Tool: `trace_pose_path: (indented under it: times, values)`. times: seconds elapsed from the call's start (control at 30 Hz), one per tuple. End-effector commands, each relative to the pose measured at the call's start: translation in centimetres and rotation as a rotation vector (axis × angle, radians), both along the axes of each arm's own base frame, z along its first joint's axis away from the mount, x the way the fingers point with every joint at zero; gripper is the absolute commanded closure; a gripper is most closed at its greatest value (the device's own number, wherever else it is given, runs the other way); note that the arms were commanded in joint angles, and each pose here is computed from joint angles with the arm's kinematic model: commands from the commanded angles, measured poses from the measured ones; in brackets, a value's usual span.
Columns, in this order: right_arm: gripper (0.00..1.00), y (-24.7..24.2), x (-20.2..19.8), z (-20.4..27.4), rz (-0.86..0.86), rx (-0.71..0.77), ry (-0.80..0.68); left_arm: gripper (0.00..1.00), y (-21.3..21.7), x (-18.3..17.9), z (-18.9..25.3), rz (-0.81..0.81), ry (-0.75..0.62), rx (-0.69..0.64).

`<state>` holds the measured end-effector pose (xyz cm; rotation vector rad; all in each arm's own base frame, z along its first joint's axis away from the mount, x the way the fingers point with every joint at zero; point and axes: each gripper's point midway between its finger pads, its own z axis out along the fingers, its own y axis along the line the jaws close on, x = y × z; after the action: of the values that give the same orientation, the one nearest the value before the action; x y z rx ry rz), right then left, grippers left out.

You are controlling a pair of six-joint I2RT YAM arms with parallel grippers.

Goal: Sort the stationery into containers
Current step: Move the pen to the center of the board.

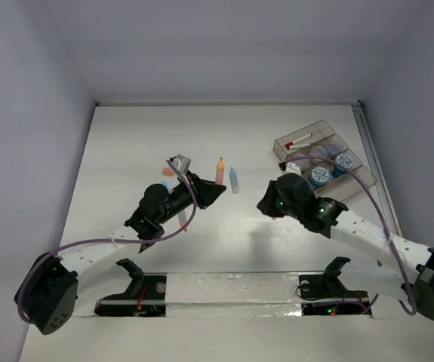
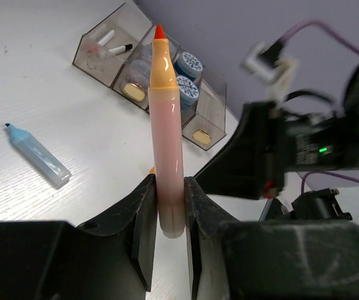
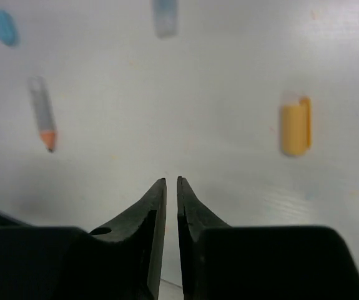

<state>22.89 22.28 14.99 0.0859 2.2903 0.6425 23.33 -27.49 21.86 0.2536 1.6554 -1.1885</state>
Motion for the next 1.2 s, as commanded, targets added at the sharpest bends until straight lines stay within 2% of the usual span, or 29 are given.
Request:
trace_pose_path:
  times: [0.0,0.07,0.2,0.3,0.53,0.87,1.03,1.17]
  values:
    - [0.83,-2.8,-2.0,-5.4,-0.123,-0.072,0.188,1.00,0.0,-1.4,1.4,-0.053,-0.092,-0.019]
    - [0.82,-2.7,-2.4,-6.3,-0.140,-0.043,0.231,1.00,0.2,-1.4,1.2,-0.045,-0.101,-0.012]
    - [0.53,-3.0,-3.4,-9.7,-0.162,-0.049,0.334,1.00,0.5,-1.5,0.7,-0.039,-0.120,0.004]
    - [0.47,-2.7,-2.7,-10.5,-0.173,-0.036,0.332,1.00,0.3,-2.0,0.5,-0.058,-0.126,0.006]
    - [0.45,-1.7,-0.5,-11.2,-0.200,-0.022,0.282,1.00,-0.1,-2.6,0.5,-0.078,-0.131,0.010]
    - [0.46,-5.7,0.4,-13.4,-0.350,-0.184,0.291,1.00,0.1,-2.5,0.3,-0.056,-0.131,0.021]
    - [0.43,-7.4,0.8,-13.2,-0.383,-0.253,0.283,1.00,0.2,-2.3,0.1,-0.047,-0.127,0.028]
    - [0.36,-8.5,1.0,-13.0,-0.398,-0.273,0.273,1.00,0.3,-2.2,0.2,-0.042,-0.129,0.028]
